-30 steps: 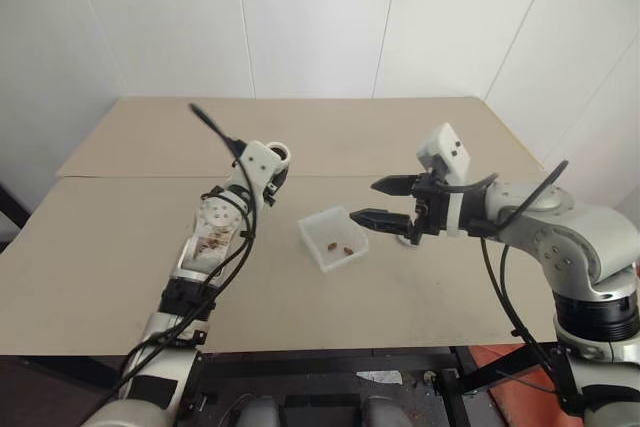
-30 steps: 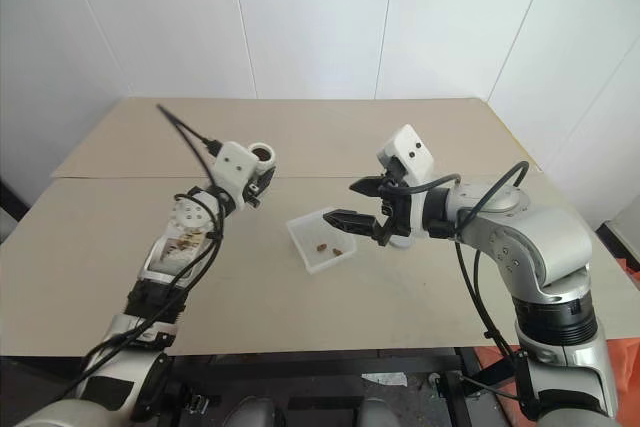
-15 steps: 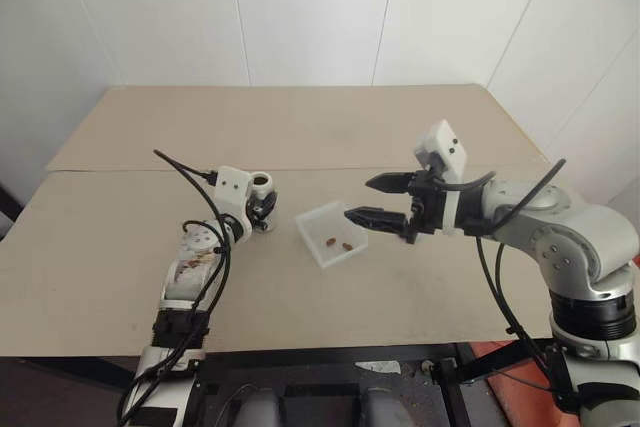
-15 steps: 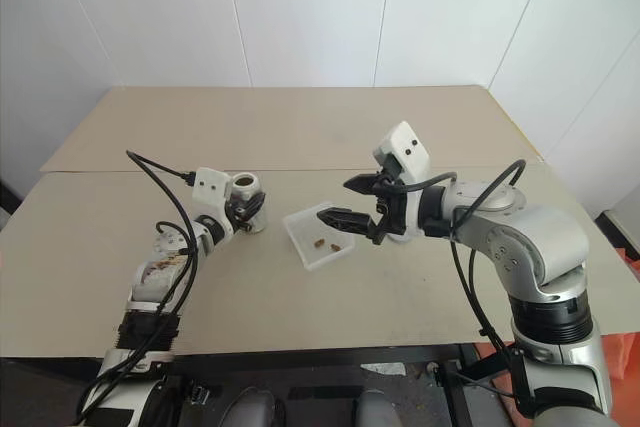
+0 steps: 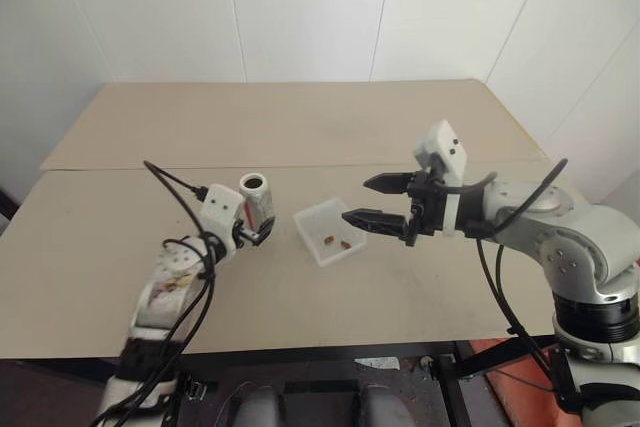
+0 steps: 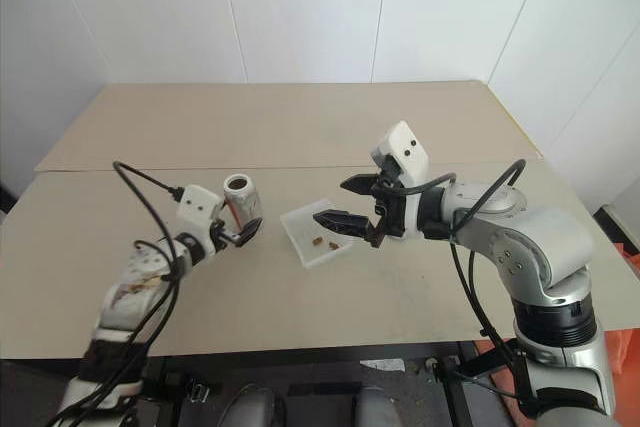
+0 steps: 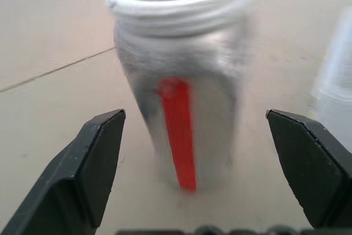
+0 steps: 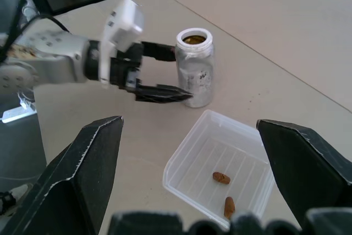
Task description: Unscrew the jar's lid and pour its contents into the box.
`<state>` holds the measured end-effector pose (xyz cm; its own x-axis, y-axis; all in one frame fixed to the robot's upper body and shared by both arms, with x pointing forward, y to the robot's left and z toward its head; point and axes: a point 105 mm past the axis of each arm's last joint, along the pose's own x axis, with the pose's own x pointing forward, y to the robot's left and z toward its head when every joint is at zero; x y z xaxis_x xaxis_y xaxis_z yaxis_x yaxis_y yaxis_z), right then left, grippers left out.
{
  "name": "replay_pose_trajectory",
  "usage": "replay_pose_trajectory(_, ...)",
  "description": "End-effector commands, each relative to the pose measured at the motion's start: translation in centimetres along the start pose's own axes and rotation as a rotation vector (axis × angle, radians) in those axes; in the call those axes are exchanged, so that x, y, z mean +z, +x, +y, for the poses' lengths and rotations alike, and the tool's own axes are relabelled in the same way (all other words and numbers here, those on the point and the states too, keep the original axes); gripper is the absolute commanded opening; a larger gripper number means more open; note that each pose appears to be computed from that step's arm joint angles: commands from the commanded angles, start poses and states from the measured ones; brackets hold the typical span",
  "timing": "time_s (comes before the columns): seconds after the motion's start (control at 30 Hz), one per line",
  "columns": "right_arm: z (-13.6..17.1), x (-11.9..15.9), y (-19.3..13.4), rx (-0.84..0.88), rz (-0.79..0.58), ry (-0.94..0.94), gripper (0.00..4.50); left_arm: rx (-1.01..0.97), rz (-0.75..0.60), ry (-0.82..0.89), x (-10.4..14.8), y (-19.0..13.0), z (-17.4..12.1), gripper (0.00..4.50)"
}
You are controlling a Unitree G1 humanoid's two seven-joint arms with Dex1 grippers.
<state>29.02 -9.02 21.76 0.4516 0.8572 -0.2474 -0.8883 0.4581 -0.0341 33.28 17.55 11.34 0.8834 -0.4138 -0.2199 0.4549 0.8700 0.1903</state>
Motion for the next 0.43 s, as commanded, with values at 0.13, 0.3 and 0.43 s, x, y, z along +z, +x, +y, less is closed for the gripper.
replay_pose_trajectory(0.13, -0.5, 0.2, -2.1, -0.037, 0.009, -0.069, 4.50, -0.262, -0.037, 0.071, 3.6, -7.6, 0.7, 4.46)
replay_pose_trajectory(0.3, -0.4, 0.3, -3.3, -0.036, 0.010, -0.077, 4.50, -0.386, -0.063, 0.132, 5.3, -11.8, 2.8, 4.46)
replay_pose_trajectory(0.43, -0.5, 0.0, -3.6, -0.048, 0.029, -0.071, 4.50, -0.393, -0.081, 0.143, 5.7, -12.6, 3.1, 4.46)
